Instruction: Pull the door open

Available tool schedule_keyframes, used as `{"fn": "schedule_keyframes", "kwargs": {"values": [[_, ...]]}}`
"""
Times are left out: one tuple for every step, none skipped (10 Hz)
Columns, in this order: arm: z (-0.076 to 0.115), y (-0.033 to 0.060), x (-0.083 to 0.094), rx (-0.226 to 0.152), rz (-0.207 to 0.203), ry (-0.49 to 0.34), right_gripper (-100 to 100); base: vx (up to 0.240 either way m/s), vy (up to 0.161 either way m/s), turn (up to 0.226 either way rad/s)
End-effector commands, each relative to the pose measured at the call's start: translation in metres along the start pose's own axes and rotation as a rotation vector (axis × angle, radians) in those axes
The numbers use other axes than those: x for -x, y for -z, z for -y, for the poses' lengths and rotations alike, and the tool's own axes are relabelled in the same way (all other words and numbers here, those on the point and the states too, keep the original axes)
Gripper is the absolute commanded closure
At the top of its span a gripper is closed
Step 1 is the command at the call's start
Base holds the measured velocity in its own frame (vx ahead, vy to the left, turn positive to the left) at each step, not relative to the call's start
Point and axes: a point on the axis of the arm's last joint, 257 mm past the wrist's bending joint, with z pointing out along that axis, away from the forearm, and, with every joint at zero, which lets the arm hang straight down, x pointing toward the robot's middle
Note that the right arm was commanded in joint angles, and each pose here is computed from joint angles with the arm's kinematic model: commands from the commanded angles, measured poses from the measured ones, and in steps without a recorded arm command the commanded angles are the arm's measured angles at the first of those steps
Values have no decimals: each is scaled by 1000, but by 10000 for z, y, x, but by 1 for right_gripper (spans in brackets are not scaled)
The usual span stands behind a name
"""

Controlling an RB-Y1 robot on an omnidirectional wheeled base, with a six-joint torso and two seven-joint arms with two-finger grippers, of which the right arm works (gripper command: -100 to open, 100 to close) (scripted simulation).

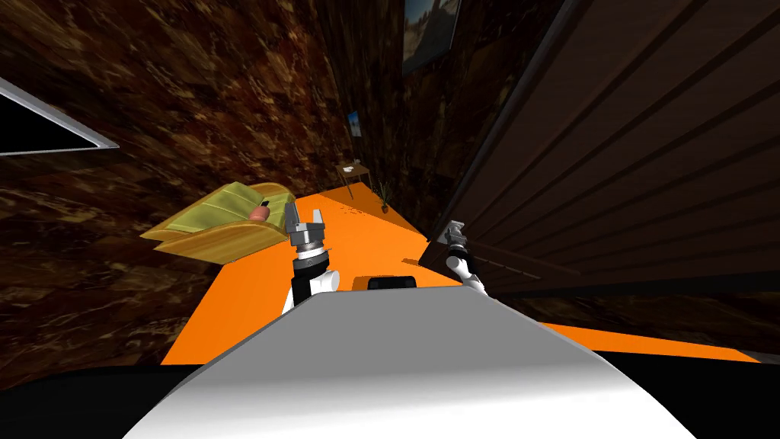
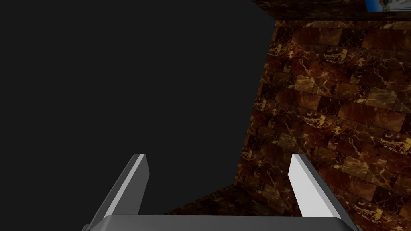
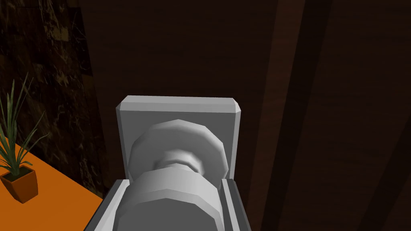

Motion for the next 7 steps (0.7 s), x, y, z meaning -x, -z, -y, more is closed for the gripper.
{"fn": "schedule_keyframes", "kwargs": {"values": [[45,-1,-42,-15,-10,-1,100,-212,-1,84],[29,4,-6,-10,-1,0,100,-87,3,30],[59,31,18,-24,4,0,100,-134,3,101],[69,38,11,-30,3,0,100,-212,-18,111],[81,47,4,-37,1,1,100,-194,-29,118],[94,56,-3,-45,-1,1,100,-180,-33,128],[109,67,-10,-53,-3,0,100,-197,-41,111]]}}
